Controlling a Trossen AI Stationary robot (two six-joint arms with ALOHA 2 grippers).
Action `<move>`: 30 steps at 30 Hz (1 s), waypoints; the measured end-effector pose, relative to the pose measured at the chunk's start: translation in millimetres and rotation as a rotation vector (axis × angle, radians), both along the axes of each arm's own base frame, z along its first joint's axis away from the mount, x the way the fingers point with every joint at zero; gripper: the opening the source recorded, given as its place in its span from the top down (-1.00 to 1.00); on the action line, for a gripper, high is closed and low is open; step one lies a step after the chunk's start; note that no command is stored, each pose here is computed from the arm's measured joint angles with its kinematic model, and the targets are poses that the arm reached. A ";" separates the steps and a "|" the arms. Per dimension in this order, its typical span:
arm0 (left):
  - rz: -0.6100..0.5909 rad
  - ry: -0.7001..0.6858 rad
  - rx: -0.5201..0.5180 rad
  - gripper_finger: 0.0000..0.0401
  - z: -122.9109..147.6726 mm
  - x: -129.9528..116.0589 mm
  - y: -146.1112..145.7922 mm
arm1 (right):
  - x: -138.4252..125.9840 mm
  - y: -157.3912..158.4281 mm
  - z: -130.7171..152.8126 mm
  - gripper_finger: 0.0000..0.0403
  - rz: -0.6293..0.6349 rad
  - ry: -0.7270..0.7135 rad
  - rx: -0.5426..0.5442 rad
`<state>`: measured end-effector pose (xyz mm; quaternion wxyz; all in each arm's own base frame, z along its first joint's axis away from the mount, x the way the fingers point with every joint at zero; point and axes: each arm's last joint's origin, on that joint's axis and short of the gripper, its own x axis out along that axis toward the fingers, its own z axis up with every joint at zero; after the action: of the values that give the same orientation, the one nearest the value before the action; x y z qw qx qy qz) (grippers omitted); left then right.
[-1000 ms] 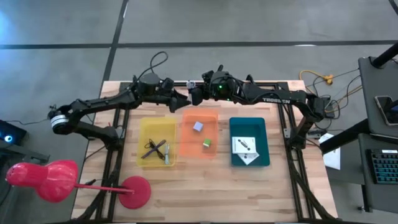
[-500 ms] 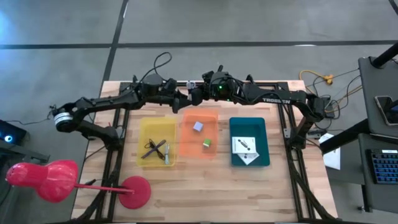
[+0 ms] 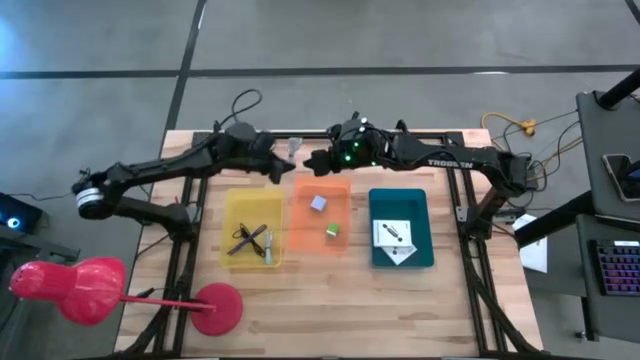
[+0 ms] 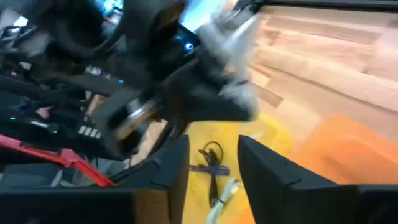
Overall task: Pick and place items into bin
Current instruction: Put the white charger cable into the yellow bin
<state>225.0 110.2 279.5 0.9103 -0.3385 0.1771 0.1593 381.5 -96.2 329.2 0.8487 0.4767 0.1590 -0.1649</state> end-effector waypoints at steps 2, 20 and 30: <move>0.035 0.036 -0.050 0.98 2.9 -13.6 -11.3 | -6.4 2.0 3.6 0.33 -0.003 0.027 -0.004; 0.098 0.400 -0.764 0.99 -72.4 -86.0 -84.4 | -17.5 10.1 15.8 0.12 -0.034 0.043 -0.067; 0.155 0.664 -0.800 0.50 -112.8 -91.7 -87.2 | -17.6 22.7 8.4 0.12 0.011 0.113 -0.063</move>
<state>133.4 23.0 166.7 0.5901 -0.6030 0.4776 0.2448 363.9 -73.5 337.5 0.8540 0.4387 0.2040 -0.1915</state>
